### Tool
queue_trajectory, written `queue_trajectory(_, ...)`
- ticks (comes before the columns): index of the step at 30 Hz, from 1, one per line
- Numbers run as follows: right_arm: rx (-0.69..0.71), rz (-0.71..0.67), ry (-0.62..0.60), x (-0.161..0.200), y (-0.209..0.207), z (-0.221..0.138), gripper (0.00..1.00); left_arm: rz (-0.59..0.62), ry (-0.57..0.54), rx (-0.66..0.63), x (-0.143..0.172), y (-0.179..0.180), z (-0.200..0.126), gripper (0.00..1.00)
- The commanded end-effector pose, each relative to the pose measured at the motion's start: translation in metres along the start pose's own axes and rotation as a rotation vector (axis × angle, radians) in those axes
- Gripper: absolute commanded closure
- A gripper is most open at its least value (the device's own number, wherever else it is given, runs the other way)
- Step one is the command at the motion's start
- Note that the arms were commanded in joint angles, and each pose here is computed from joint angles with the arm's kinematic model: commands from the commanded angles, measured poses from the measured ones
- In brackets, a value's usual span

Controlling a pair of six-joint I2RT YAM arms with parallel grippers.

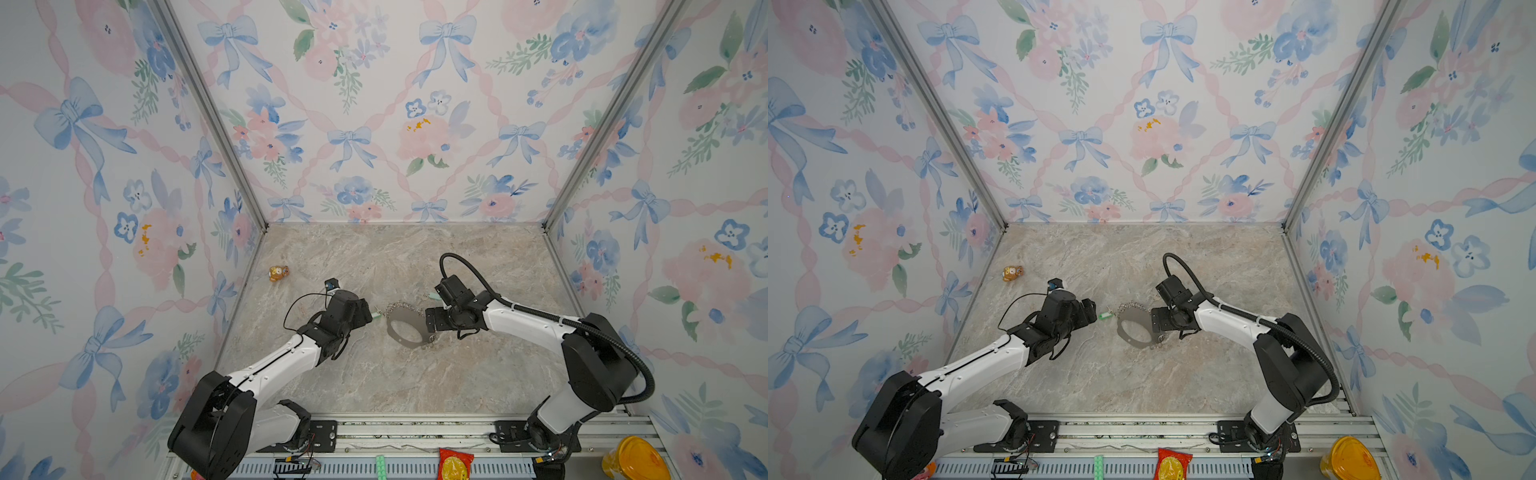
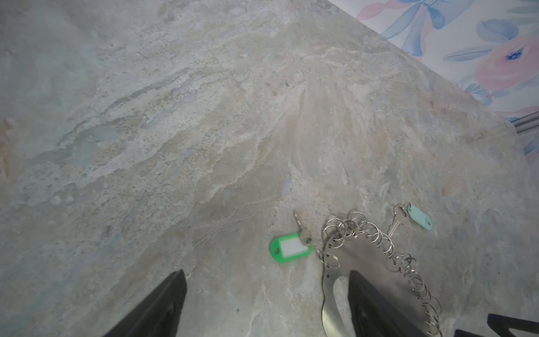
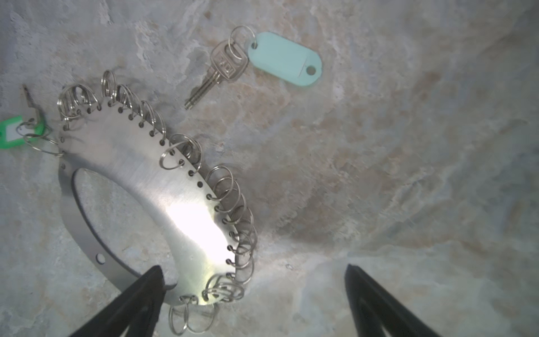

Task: Attach keys to a key ring
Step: Rotate the keyring at the center of the table.

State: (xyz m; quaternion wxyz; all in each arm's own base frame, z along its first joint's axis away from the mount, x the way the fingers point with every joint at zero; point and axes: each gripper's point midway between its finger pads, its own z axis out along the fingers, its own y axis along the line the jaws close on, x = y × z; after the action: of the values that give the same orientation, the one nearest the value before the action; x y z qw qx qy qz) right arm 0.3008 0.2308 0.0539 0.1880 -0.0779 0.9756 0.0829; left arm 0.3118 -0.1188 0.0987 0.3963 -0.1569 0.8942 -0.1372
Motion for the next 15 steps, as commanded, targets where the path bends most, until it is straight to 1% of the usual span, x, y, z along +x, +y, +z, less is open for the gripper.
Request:
queue_trajectory(1, 0.013, -0.002, 0.049, 0.0, 0.012, 0.011, 0.01, -0.047, -0.062, 0.015, -0.01, 0.007, -0.004, 0.12)
queue_trajectory(7, 0.012, -0.039, 0.103, 0.007, 0.031, 0.029, 0.01, -0.087, -0.057, 0.003, -0.004, 0.02, 0.002, 0.11)
queue_trajectory(8, 0.016, -0.051, 0.11, 0.008, 0.034, 0.03, 0.03, -0.104, -0.068, 0.007, -0.004, 0.021, 0.001, 0.11)
queue_trajectory(10, 0.03, -0.079, 0.128, 0.014, 0.041, 0.031, 0.05, -0.14, -0.091, 0.022, -0.003, 0.025, 0.0, 0.11)
queue_trajectory(12, 0.04, -0.103, 0.136, 0.021, 0.047, 0.029, 0.05, -0.161, -0.1, 0.026, -0.001, 0.029, 0.001, 0.11)
queue_trajectory(15, 0.033, -0.15, 0.147, 0.037, 0.06, 0.025, 0.07, -0.171, -0.091, 0.019, -0.001, 0.034, 0.005, 0.11)
